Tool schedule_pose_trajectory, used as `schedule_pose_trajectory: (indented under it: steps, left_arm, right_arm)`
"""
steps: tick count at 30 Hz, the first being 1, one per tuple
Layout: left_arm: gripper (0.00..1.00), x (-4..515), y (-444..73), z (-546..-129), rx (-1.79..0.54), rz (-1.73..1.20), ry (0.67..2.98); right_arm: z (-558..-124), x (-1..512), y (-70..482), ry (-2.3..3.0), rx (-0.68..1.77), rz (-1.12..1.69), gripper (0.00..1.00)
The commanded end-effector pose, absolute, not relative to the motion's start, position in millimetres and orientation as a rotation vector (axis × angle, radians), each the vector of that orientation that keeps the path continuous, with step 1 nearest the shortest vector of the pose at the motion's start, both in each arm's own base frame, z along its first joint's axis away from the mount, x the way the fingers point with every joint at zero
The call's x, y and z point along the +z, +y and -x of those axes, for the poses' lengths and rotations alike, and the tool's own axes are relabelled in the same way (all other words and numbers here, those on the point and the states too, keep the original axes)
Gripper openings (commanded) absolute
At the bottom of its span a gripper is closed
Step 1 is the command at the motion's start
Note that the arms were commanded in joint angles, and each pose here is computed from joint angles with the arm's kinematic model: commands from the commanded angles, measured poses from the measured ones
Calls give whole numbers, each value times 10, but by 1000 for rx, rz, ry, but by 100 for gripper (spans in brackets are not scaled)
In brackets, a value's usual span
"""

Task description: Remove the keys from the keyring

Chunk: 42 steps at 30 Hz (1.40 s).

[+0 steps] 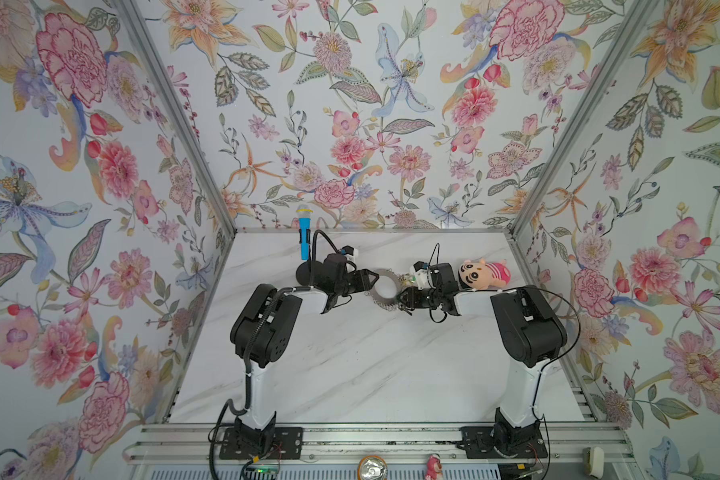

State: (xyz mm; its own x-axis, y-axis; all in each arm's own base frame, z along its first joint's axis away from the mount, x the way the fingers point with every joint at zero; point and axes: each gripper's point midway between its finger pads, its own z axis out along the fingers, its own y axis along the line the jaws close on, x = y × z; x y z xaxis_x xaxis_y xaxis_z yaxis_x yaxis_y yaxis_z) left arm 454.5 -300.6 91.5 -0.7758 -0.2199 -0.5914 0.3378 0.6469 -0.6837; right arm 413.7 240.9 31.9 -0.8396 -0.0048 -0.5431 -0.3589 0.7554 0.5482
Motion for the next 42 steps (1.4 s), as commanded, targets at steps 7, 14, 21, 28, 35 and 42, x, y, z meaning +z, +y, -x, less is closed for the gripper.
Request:
schedule_pose_trajectory:
  steps: [7,14,21,28,35,42]
  left_arm:
    - [48,773,-3245,-4219,-1277,-189,2253]
    - [43,656,-3220,-4187,-1251,-204,2291]
    - [30,591,-3188,-4212,-1190,-236,2324]
    - [17,643,-3194,-4215,-1193,-254,2314]
    - [0,802,-3162,-4222,-1216,-265,2275]
    - [0,1024,-3132,-4252,-1276,-239,2215]
  right_arm:
    - [-3935,227,2462,2480,974,275,35]
    - [-3942,253,2456,2467,982,275,35]
    - [-3943,317,2468,2445,1005,282,34]
    - [-3948,366,2438,2433,1006,286,34]
    - [-3957,370,2378,2432,1002,272,36]
    - [-3975,411,2284,2416,1004,247,49]
